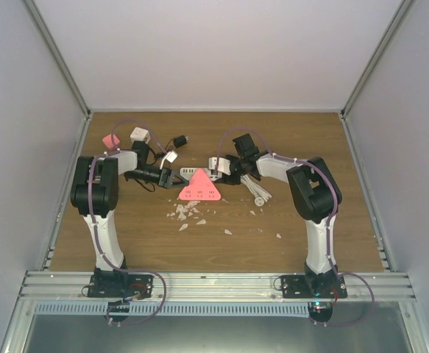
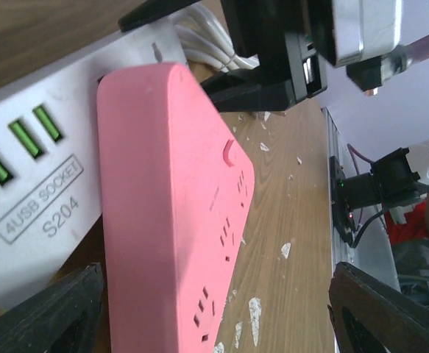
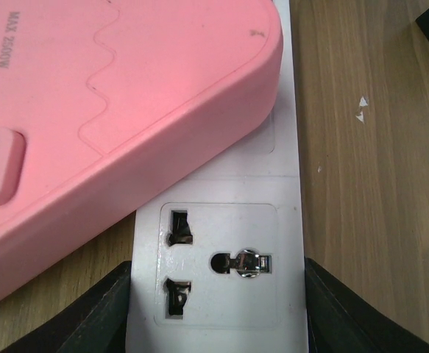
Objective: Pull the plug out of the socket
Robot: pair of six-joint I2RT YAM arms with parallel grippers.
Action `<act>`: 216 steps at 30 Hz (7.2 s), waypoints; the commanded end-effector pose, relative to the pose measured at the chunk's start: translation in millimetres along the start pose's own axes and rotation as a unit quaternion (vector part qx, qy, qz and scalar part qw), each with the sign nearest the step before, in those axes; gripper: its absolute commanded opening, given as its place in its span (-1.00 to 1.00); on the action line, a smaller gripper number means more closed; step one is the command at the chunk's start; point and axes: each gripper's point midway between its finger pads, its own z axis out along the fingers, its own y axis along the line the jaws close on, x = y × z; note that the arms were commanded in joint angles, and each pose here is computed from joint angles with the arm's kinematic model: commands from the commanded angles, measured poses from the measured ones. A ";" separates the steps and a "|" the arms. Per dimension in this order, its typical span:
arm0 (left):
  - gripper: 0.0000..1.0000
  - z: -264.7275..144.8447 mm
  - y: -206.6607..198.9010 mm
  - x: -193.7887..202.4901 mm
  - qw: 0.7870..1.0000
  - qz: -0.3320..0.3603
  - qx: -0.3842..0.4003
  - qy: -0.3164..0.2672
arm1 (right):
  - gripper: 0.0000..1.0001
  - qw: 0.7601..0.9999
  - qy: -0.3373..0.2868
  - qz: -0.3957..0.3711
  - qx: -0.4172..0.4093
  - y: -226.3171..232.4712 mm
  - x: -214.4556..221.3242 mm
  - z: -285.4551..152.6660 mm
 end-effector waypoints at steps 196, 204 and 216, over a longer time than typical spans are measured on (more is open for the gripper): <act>-0.71 -31.1 -7.0 -55.1 0.978 0.161 -0.129 -0.012 | -0.07 0.967 0.117 0.224 -0.029 8.4 153.2 -89.0; -0.70 -71.6 -15.4 -47.3 0.935 0.256 -0.244 0.036 | 0.55 0.970 0.099 0.223 -0.020 -1.0 140.6 -95.5; -0.67 -131.9 -39.8 -23.4 0.809 0.404 -0.412 0.110 | 0.99 0.975 0.056 0.215 0.015 -35.4 109.3 -114.5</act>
